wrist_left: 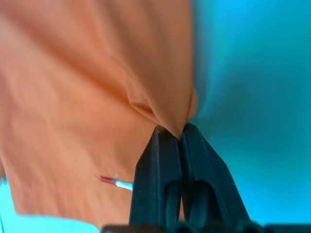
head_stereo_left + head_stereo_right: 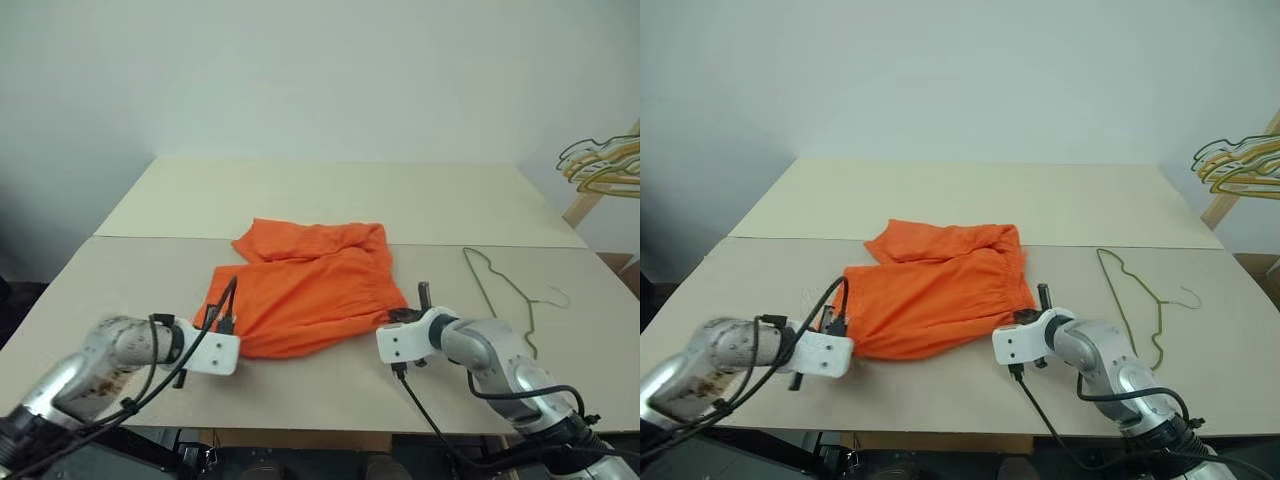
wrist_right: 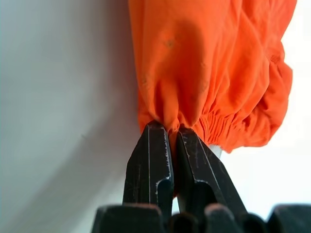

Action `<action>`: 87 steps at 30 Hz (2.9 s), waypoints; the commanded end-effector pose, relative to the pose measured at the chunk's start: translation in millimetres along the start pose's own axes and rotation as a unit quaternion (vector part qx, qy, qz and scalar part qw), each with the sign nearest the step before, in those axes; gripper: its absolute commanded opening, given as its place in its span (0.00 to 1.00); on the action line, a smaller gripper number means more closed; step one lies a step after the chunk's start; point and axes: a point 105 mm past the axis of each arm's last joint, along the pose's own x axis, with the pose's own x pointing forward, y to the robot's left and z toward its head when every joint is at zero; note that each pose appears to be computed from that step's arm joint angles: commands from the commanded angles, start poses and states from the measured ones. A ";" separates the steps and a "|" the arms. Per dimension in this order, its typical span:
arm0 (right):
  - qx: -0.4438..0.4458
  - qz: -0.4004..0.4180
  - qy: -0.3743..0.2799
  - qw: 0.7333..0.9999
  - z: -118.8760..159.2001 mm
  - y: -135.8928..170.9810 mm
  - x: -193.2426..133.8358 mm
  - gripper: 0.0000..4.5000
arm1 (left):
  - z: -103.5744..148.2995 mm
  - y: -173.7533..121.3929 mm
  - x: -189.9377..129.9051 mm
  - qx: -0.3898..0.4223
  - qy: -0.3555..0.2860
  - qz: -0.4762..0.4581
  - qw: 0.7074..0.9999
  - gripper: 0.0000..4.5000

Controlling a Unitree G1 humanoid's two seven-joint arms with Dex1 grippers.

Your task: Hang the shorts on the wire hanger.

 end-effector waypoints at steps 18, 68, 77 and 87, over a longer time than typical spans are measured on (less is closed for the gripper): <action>0.161 -0.257 -0.085 0.949 -34.1 -185.3 -12.9 0.00 | -4.1 234.4 -66.5 -0.023 -0.031 0.360 0.932 0.01; -0.126 -0.066 -0.250 0.958 -26.6 10.7 -37.7 0.00 | 70.5 -7.5 -26.0 -0.011 -0.115 -0.013 0.993 0.06; -0.094 -0.046 -0.270 0.957 -11.8 26.5 -65.4 0.68 | 66.6 -15.0 -44.6 -0.017 -0.131 -0.046 0.990 0.68; 0.222 -0.152 -0.095 0.958 -65.3 13.8 -114.1 1.00 | 63.7 22.7 -96.6 -0.092 -0.201 0.088 0.971 1.00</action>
